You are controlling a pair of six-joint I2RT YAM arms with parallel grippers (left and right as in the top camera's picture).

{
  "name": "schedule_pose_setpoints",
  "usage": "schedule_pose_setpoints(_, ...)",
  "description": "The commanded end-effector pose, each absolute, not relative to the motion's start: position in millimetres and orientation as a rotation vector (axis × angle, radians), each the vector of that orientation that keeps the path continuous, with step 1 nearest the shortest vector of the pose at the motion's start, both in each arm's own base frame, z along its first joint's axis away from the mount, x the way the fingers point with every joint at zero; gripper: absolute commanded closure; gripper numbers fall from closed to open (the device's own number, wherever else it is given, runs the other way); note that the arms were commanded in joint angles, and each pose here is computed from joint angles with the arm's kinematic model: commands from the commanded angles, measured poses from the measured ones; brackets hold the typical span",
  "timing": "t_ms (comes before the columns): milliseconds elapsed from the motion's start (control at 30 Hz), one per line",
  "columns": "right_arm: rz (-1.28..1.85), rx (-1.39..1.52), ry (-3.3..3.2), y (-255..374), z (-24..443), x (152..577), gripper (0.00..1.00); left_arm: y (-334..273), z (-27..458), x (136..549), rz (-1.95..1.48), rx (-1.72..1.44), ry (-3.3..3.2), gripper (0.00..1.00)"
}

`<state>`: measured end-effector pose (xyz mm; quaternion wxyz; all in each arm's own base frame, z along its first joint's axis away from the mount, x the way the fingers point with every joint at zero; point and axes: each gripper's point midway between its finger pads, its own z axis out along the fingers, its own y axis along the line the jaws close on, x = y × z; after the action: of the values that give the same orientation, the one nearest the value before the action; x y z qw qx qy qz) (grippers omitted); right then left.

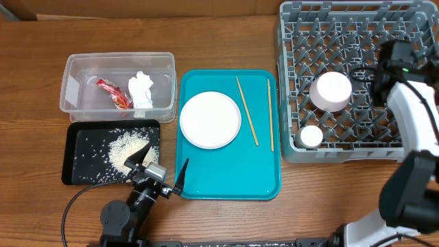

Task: Sort waste into correct bins and load items into the dishwasher
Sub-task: 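Lift the white bowl with the right gripper and carry it to the dish rack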

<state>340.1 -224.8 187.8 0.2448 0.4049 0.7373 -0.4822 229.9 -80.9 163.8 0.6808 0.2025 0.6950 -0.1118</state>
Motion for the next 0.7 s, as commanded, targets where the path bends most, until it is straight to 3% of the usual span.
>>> schedule_pose_setpoints(0, -1.374, 1.016, 2.040, -218.7, 186.1, 350.3, 0.96, -80.7, 164.1, 229.5, -0.240, 0.467, 1.550, 0.00)
schedule_pose_setpoints(267, -1.361, 0.847, 2.046, -199.6, 194.4, 383.7, 0.96, -80.7, 164.1, 229.5, -0.240, 0.467, 1.550, 0.00)
schedule_pose_setpoints(667, -1.545, 0.756, 2.067, -205.0, 179.6, 385.2, 0.96, -80.7, 164.1, 229.5, -0.240, 0.467, 1.550, 0.00)
